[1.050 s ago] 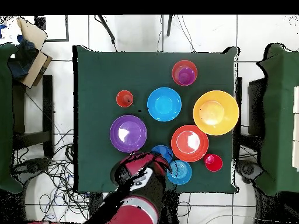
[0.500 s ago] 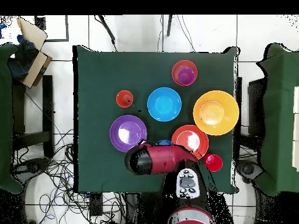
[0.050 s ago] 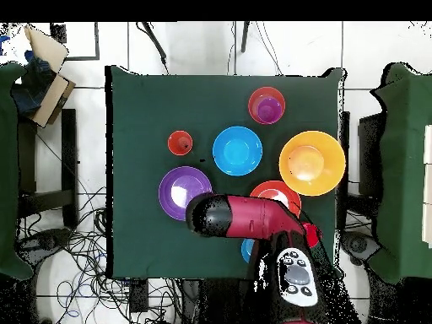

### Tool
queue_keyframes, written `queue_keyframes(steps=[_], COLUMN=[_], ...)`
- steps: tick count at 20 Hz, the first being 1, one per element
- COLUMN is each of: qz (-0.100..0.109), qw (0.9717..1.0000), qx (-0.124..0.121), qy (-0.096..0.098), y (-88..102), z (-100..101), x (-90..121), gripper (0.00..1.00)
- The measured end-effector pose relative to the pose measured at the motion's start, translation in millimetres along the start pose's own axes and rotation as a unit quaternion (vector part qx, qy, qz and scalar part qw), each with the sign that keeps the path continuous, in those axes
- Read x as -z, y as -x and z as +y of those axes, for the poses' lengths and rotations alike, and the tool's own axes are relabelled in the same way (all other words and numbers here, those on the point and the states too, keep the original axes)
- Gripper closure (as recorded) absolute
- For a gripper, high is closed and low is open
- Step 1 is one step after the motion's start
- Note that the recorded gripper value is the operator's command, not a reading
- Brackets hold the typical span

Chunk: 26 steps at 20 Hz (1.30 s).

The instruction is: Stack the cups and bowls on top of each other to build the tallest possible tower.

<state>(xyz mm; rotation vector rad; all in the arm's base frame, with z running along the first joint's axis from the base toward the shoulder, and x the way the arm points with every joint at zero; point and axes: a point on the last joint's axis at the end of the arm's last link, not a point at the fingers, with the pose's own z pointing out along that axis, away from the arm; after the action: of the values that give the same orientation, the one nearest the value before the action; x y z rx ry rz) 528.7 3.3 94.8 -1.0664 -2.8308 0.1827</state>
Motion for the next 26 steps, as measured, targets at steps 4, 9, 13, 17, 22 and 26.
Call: queue_keyframes(steps=[4,9,13,17,22,26], qz=[0.014,-0.007,-0.025,-0.024,-0.011,-0.005], qw=[0.9998,0.9997,0.9987,0.9976,0.9946,0.9926], qx=[-0.014,-0.024,-0.039,-0.063,-0.102,-0.121], qy=[-0.001,0.008,0.018,0.018,0.009,0.005], y=[14.1,48.8,78.6,105.4,154.0,188.9], z=[5.1,12.0,7.9,-9.9,-43.0,-54.9], x=[22.1,43.6,56.2,67.2,79.1,80.3], gripper=[1.0,1.0,1.0,1.0,1.0,1.0])
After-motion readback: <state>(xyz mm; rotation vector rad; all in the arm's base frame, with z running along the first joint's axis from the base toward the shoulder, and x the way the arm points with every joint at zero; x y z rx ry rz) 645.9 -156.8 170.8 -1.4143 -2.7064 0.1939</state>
